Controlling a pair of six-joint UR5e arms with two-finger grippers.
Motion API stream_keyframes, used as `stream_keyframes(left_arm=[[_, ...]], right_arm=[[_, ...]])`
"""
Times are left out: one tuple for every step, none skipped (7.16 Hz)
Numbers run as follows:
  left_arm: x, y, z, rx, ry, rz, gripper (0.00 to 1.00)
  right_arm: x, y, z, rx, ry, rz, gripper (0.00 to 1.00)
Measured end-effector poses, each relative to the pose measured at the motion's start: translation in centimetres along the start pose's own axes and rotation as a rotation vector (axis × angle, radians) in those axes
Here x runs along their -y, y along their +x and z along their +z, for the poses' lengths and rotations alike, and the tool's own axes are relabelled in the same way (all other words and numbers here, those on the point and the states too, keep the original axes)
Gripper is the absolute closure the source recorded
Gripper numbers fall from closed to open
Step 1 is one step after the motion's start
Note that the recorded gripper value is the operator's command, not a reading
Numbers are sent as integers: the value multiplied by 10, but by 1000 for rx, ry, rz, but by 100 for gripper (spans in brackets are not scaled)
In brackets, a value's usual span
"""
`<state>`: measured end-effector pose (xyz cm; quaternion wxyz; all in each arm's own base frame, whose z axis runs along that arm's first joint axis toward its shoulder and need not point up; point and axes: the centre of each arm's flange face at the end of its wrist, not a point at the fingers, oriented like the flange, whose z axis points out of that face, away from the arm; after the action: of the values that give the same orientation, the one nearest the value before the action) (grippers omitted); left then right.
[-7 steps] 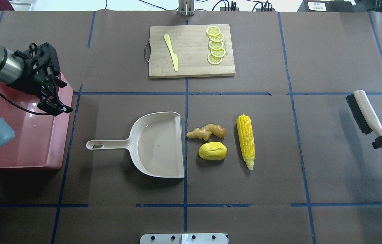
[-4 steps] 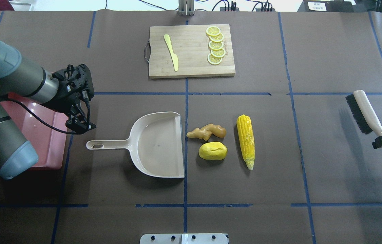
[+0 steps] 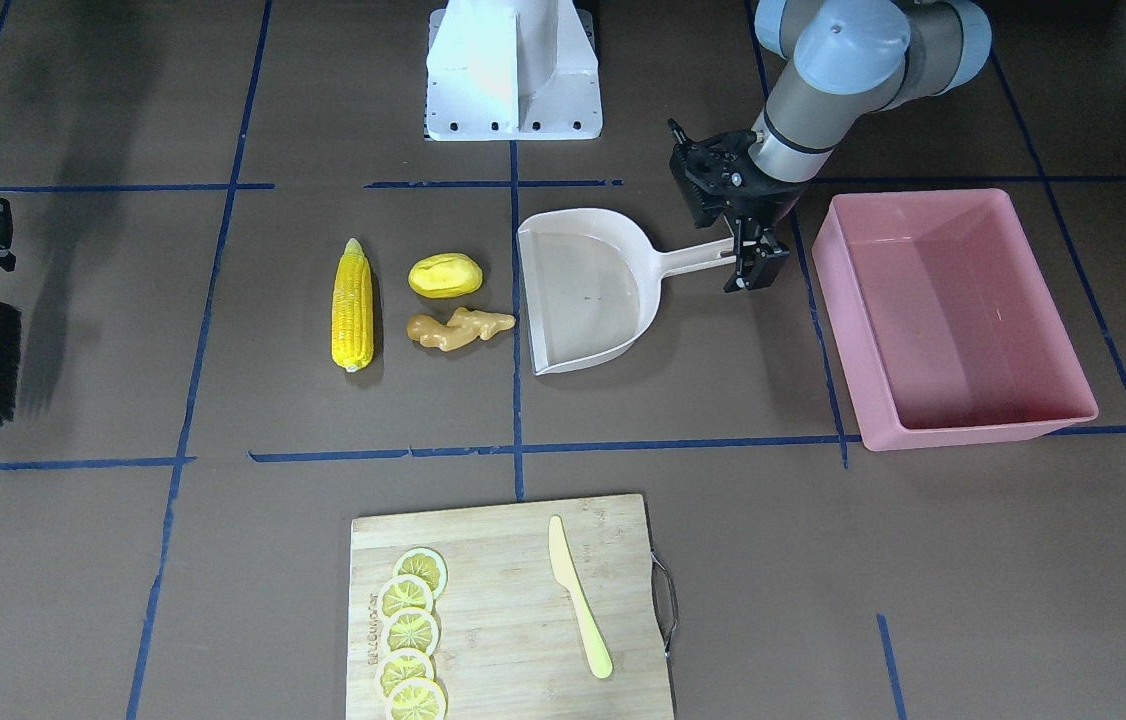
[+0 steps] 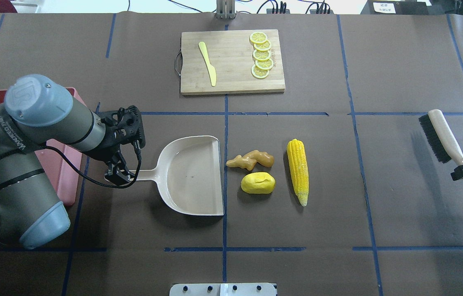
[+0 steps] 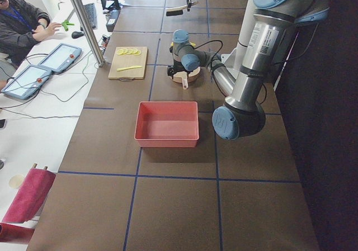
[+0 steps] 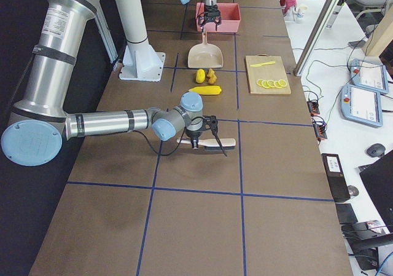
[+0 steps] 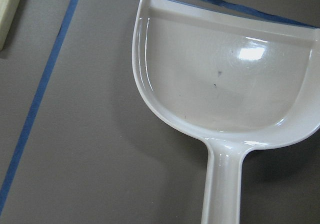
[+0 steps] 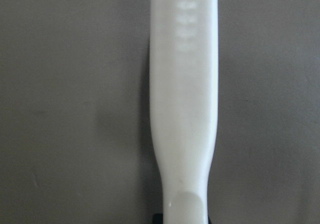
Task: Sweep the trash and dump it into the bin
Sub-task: 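Move the left gripper from the pink bin to the dustpan handle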
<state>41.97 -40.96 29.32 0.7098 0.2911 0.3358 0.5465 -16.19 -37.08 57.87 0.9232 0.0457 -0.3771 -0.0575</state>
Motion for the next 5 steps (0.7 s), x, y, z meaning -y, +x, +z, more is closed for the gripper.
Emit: stream_keyframes(left_arm=[[3, 10, 9, 5, -11, 15, 2], [5, 16, 15, 4, -19, 23, 2], [5, 20, 21, 2, -26, 29, 3], [6, 24, 26, 5, -33, 35, 4], [6, 30, 33, 4, -42, 43, 5]], right_arm=[[0, 0, 0, 0, 0, 0, 100], [0, 0, 1, 0, -1, 0, 100], [0, 0, 1, -1, -1, 0, 100], [0, 0, 1, -1, -2, 0, 100], [0, 1, 1, -1, -3, -1, 100]])
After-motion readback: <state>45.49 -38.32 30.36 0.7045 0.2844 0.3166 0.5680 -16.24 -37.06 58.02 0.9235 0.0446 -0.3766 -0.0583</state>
